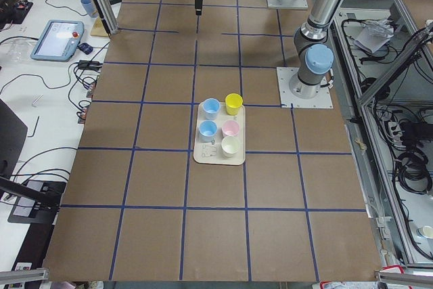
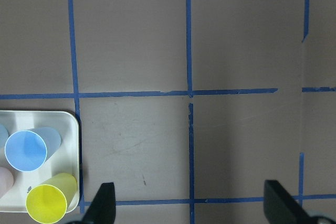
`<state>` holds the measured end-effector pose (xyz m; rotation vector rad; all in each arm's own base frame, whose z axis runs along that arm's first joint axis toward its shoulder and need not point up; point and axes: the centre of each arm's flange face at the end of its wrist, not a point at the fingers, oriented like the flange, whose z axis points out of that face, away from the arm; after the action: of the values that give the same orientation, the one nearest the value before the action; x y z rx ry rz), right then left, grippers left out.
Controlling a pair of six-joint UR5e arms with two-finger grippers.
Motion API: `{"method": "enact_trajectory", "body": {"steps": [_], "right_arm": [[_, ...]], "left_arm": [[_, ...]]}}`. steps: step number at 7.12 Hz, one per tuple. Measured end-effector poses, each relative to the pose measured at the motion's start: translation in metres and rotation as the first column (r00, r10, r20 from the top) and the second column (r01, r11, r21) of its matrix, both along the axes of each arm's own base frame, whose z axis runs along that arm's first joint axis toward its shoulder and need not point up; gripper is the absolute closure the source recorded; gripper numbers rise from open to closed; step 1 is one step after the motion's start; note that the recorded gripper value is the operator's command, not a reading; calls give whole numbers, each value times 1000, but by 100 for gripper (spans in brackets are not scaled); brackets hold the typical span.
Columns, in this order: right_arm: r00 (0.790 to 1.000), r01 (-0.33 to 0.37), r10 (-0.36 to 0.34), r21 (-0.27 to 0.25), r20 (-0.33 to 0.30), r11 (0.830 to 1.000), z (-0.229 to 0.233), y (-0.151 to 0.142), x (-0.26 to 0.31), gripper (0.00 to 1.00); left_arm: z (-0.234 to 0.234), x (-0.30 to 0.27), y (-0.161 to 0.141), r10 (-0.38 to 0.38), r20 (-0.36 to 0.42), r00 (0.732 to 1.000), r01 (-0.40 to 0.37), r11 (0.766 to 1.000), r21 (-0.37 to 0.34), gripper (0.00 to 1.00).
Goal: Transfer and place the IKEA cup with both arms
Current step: 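Lift the white cup off the rack with the right gripper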
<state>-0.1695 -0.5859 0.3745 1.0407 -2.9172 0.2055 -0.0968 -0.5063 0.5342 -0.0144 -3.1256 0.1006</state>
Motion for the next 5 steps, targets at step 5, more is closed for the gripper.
{"method": "enact_trajectory", "body": {"steps": [5], "right_arm": [[1000, 2, -2, -4, -7, 1000, 61, 31, 17, 74]], "left_arm": [[4, 1, -4, 2, 0, 1000, -2, 1000, -18, 0]]}}
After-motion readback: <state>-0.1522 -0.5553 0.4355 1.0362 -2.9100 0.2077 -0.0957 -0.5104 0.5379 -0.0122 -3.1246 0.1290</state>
